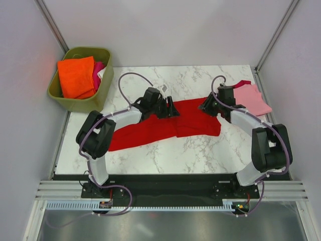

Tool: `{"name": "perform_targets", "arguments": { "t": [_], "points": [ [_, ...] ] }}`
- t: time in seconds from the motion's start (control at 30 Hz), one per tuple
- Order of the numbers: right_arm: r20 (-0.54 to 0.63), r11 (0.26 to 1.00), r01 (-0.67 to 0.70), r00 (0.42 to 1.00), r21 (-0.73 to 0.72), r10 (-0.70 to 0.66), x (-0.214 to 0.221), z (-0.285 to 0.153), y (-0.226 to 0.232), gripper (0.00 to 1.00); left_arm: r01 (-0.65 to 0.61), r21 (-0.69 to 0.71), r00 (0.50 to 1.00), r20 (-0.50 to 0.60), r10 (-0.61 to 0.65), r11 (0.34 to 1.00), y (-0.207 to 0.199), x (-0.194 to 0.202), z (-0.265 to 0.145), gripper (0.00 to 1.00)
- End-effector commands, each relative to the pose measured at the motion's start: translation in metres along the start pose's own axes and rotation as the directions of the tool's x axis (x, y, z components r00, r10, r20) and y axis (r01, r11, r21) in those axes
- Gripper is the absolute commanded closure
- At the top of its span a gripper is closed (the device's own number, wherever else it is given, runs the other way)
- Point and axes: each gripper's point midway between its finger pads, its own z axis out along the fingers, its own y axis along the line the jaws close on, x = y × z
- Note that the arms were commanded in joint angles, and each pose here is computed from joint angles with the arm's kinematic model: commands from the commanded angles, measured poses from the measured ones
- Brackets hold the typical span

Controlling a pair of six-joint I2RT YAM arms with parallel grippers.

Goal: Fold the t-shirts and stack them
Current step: Fold the tshirt

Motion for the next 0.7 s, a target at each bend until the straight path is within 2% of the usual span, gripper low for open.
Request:
{"name": "perform_targets", "arguments": {
  "t": [0.0,0.13,0.4,0.57,0.67],
  "points": [
    [0.026,0.990,0.103,0.994,0.094,-0.106,-0.009,-0.020,-0.025,0.58,-0.045,0.037,0.999,0.012,0.044,0.998,-0.017,-0.002,0.008,0.36],
    [0.024,0.963,0.180,0.982,0.198,-0.189,-0.016,-0.023,-0.045,0.59,-0.052,-0.010,0.998,-0.022,0.052,0.999,-0.018,0.009,0.018,0.40],
    [-0.028,0.928,0.221,0.974,0.301,-0.223,-0.014,-0.014,-0.069,0.59,-0.063,-0.118,0.997,-0.057,0.056,0.991,-0.008,0.013,0.032,0.44],
    [-0.059,0.923,0.222,0.975,0.313,-0.215,-0.008,-0.004,-0.077,0.59,-0.074,-0.157,0.996,-0.058,0.066,0.985,-0.005,0.015,0.032,0.44],
    [-0.070,0.924,0.220,0.976,0.312,-0.208,-0.007,0.001,-0.079,0.59,-0.075,-0.160,0.996,-0.063,0.066,0.984,-0.004,0.016,0.034,0.47]
  ]
}}
